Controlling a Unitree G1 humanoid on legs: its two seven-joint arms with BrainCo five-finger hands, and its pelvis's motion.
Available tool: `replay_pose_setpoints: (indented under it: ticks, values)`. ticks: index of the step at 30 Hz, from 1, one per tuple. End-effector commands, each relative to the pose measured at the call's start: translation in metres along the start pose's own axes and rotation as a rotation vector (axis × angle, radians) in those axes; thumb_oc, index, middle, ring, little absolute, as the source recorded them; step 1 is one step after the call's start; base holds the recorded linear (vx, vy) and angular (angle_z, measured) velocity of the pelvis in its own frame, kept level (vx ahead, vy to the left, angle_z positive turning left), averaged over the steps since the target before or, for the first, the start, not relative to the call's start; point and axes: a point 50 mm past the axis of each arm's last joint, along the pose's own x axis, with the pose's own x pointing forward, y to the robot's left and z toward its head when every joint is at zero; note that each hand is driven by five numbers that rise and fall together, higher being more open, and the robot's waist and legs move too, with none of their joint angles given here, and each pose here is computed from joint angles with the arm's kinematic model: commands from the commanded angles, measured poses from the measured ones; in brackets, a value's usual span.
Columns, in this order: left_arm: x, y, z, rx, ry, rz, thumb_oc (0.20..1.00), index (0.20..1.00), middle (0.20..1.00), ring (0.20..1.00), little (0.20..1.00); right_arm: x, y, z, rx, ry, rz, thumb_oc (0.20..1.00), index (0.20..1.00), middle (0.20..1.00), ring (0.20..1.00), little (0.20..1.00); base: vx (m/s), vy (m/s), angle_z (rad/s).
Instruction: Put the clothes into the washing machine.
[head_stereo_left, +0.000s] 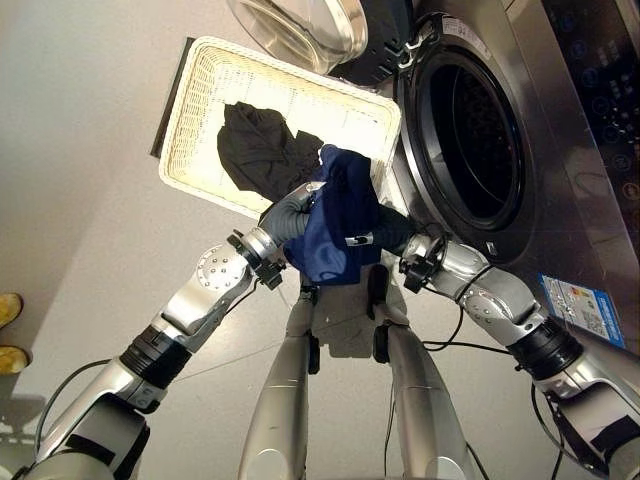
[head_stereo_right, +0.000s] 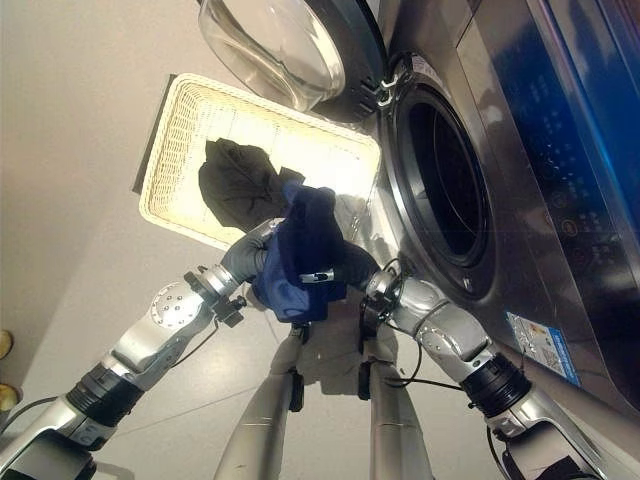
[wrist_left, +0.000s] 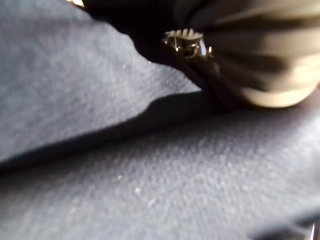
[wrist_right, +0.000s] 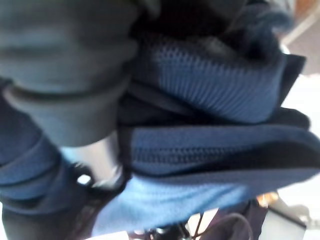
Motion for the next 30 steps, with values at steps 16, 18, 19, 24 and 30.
replay_pose_setpoints:
  ticks: [16, 18, 19, 24, 30]
  values:
    - [-0.005, 0.035, 0.028, 0.39, -0.191, 0.752, 1.0, 1.0, 1.0, 1.0, 1.0, 0.006, 0.026, -0.051, 0.558, -0.046, 0.095, 0.2, 0.2, 0.2, 0.2, 0.2, 0.0, -0.005, 0.0]
    - [-0.017, 0.054, 0.027, 0.509, -0.167, 0.929, 1.0, 1.0, 1.0, 1.0, 1.0, 0.004, 0.013, -0.052, 0.63, -0.095, 0.024, 0.2, 0.2, 0.2, 0.2, 0.2, 0.01, -0.056, -0.01]
    - [-0.026, 0.068, 0.026, 0.577, -0.128, 1.019, 1.0, 1.0, 1.0, 1.0, 1.0, 0.001, -0.002, -0.049, 0.699, -0.159, -0.041, 0.2, 0.2, 0.2, 0.2, 0.2, 0.02, -0.057, 0.0]
    - [-0.047, 0.102, 0.018, 0.569, -0.018, 1.184, 1.0, 1.0, 1.0, 1.0, 1.0, -0.017, -0.061, -0.021, 0.955, -0.509, -0.359, 0.2, 0.2, 0.2, 0.2, 0.2, 0.02, -0.015, 0.0]
    - [-0.056, 0.11, 0.0, 0.462, 0.079, 1.173, 1.0, 1.0, 1.0, 1.0, 1.0, -0.056, -0.123, 0.036, 1.032, -0.97, -0.684, 0.2, 0.2, 0.2, 0.2, 0.2, 0.06, -0.022, -0.03]
